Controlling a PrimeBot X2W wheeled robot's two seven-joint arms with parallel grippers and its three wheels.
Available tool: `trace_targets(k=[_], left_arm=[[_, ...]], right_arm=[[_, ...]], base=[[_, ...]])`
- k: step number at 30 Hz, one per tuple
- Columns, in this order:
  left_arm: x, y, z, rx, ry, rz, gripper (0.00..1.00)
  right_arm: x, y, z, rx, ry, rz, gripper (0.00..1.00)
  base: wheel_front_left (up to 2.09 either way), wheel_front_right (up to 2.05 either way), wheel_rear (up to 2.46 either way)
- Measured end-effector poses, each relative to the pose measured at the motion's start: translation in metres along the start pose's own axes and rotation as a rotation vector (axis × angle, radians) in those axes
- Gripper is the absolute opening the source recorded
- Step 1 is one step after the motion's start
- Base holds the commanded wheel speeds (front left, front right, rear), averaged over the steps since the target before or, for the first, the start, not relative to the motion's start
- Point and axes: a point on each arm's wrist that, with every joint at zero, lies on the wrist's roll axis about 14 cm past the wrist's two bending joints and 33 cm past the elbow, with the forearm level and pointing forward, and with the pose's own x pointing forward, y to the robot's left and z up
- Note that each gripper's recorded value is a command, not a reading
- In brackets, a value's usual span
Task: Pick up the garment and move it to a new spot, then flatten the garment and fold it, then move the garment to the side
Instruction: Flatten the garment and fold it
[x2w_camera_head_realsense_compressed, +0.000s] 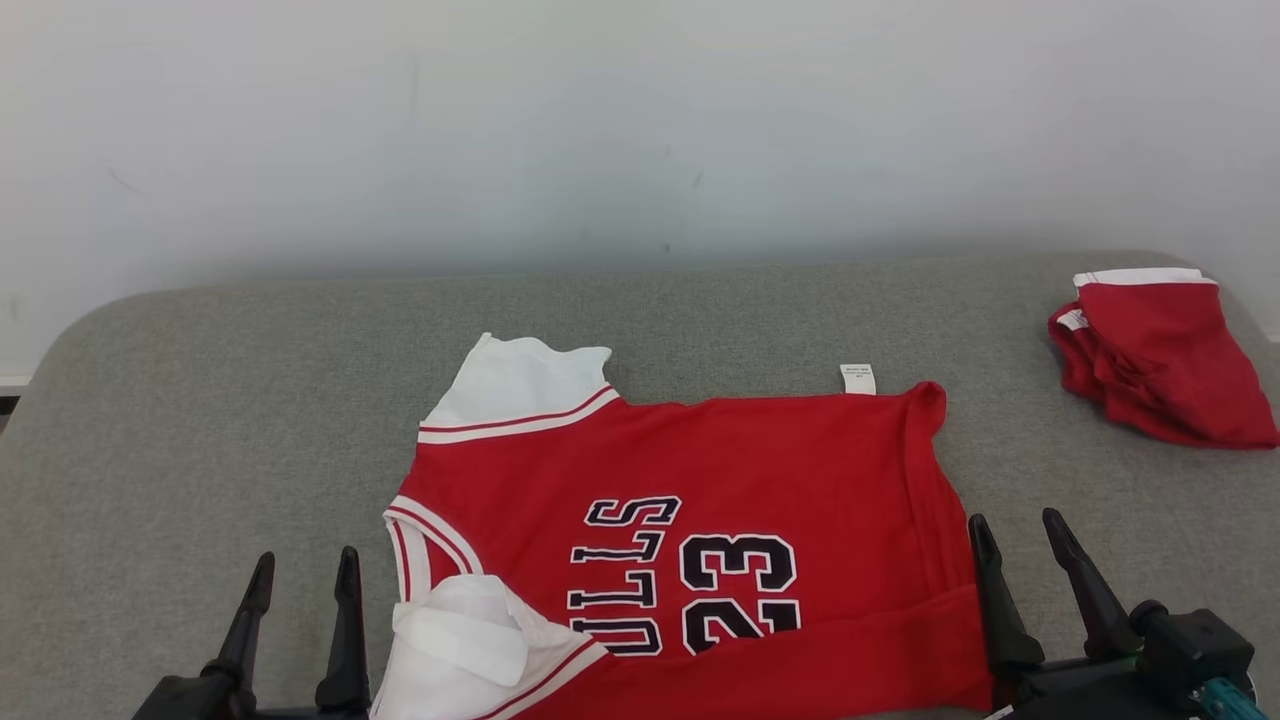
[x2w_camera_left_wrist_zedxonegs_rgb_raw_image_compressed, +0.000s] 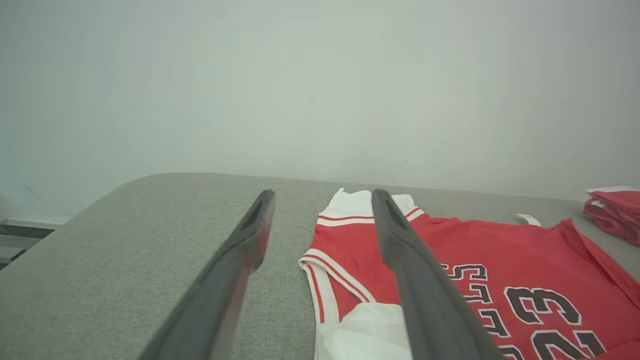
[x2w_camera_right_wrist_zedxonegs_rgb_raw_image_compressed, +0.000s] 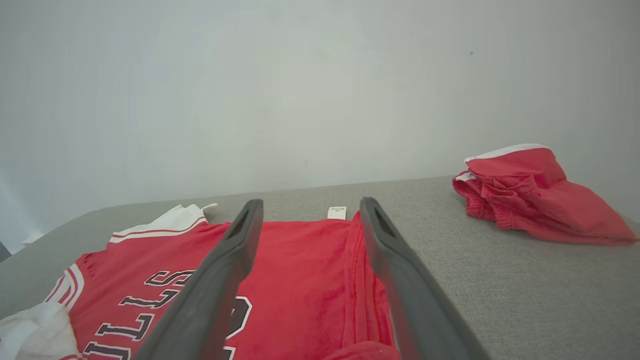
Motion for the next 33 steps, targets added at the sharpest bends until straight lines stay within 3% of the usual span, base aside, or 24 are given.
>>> trace_targets(k=[15,33], left_arm=[[-0.018,0.009,0.003,0.02,-0.008,0.025,1.0],[-0.018,0.01,-0.01,0.02,0.035,0.014,1.0]], right_arm=[[-0.013,-0.004,0.007,-0.015,-0.032,-0.041,1.0],[-0.012,-0.003,-0.008,-0.012,0.024,-0.039,1.0]], base=[[0.0,0.0,0.0],[0.0,0.0,0.0]])
